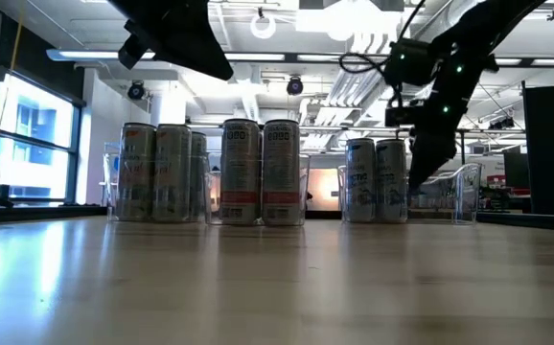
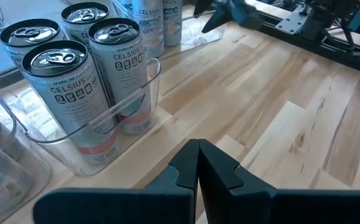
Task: Sort soda cans
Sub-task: Adjust the right transparent bin
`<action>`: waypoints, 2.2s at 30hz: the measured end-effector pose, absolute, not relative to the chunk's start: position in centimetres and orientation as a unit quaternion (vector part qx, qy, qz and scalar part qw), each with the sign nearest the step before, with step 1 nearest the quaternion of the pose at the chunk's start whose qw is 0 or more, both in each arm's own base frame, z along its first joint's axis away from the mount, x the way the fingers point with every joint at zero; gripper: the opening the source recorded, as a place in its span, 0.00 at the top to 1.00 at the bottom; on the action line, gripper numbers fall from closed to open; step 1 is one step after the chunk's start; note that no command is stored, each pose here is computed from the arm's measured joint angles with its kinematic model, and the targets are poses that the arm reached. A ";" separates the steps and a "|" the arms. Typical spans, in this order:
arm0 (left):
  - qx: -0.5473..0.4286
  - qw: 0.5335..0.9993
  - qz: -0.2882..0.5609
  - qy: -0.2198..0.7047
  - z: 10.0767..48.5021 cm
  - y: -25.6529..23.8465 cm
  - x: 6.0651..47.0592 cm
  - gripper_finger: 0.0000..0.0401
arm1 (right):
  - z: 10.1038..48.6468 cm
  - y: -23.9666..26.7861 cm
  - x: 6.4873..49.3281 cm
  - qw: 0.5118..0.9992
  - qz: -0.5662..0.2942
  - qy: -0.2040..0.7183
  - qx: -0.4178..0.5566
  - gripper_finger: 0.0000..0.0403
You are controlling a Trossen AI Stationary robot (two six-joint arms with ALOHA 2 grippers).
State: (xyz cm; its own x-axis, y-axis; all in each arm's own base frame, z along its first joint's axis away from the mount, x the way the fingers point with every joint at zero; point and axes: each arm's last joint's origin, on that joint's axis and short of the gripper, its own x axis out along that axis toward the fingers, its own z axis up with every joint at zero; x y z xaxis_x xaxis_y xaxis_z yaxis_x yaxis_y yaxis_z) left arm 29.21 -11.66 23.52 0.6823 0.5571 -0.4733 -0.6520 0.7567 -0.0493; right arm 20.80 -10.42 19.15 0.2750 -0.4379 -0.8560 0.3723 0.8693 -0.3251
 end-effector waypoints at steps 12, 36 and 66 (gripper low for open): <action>-0.108 0.911 0.332 0.220 23.5 -11.7 29.2 1.00 | 17.7 -9.4 22.0 0.805 -0.178 0.566 -0.025 0.81; -0.114 0.911 0.332 0.217 23.6 -11.7 29.2 1.00 | 17.6 -0.4 23.5 0.820 0.017 0.569 -0.067 0.99; -0.116 0.912 0.329 0.218 23.6 -11.7 29.3 1.00 | 24.8 5.1 18.8 0.811 -0.018 0.585 -0.019 0.72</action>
